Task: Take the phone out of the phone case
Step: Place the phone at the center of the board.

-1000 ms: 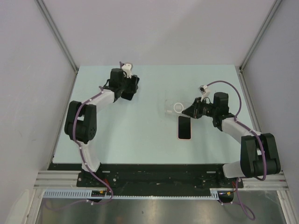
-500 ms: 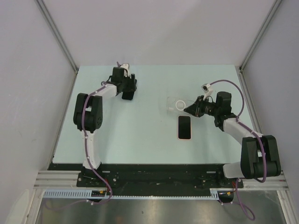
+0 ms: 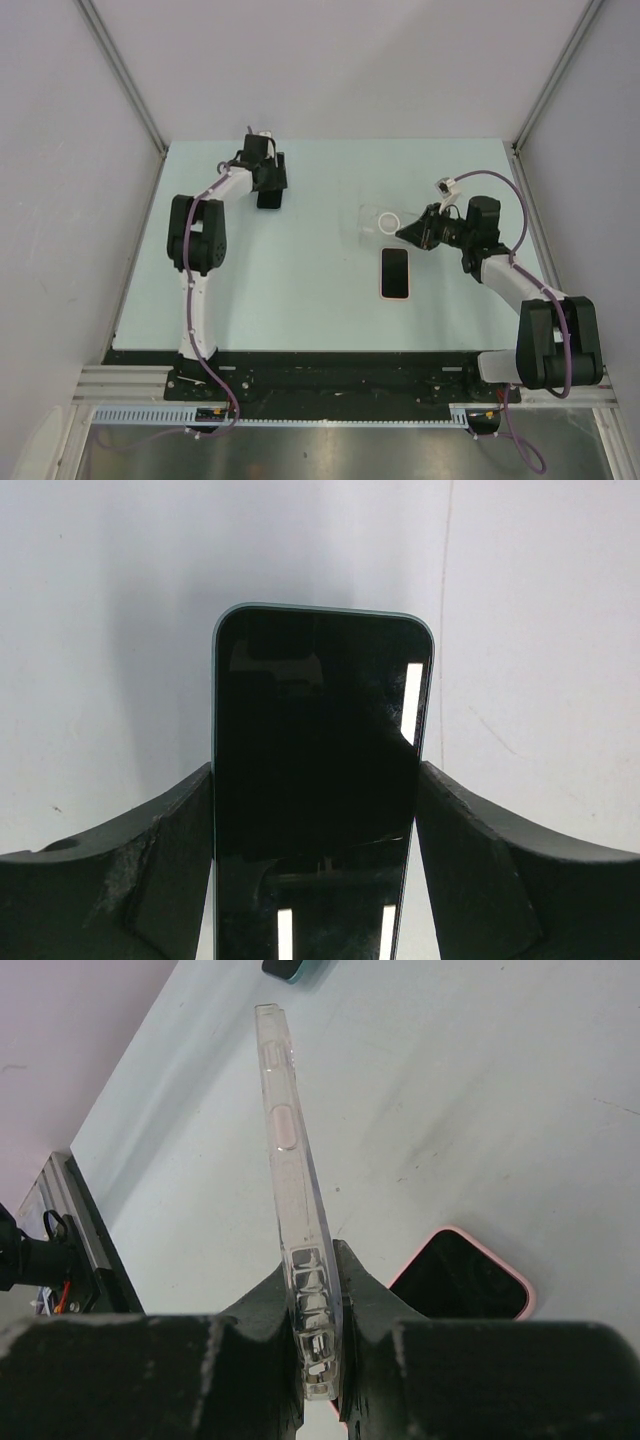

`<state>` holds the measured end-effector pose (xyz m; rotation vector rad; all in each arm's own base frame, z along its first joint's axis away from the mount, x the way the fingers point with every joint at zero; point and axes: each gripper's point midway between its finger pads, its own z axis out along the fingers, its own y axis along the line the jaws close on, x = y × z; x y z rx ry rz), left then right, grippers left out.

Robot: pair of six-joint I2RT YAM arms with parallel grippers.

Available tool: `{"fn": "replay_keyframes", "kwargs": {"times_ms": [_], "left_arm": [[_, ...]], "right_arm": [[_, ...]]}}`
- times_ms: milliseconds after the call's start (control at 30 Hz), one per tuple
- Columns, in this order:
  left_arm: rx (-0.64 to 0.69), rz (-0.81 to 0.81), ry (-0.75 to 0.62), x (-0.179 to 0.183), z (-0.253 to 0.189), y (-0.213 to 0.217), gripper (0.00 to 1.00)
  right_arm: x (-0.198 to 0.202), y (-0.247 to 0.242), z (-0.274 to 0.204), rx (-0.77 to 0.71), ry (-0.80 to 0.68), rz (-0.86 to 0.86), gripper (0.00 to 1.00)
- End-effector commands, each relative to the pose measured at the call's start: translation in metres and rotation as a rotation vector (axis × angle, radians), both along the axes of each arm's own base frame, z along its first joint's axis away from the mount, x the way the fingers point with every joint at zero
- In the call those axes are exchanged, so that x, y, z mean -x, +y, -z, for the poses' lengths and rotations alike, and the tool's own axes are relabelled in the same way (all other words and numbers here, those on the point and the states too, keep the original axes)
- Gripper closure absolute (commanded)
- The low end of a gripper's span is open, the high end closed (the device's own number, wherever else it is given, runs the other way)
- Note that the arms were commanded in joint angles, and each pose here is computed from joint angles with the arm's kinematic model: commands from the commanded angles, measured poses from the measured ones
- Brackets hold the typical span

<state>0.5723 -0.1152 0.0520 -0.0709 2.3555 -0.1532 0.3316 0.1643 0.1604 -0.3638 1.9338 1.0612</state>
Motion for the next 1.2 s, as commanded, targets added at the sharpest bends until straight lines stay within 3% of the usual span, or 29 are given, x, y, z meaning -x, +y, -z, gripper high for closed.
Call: {"fn": "replay_keyframes", "kwargs": {"times_ms": [0, 100, 333, 767, 1167], "left_arm": [[0.017, -0.037, -0.026, -0.014, -0.019, 0.004, 0.77], [0.024, -0.032, -0.007, -0.014, -0.015, 0.003, 0.71], [0.037, -0.042, 0.012, -0.013, -0.009, 0.004, 0.68], [0.06, -0.055, 0.025, -0.016, -0.002, 0.005, 0.38], [0.064, -0.044, 0.032, -0.013, -0.002, 0.003, 0.24]], "right_arm": [[-0.001, -0.001, -0.02, -0.021, -0.072, -0.003, 1.0], [0.0, -0.002, -0.021, -0.023, -0.077, -0.001, 1.0], [0.0, -0.002, -0.022, -0.026, -0.082, -0.004, 1.0], [0.0, -0.003, -0.023, -0.026, -0.086, -0.002, 1.0], [0.001, -0.003, -0.024, -0.024, -0.09, -0.003, 1.0]]}}
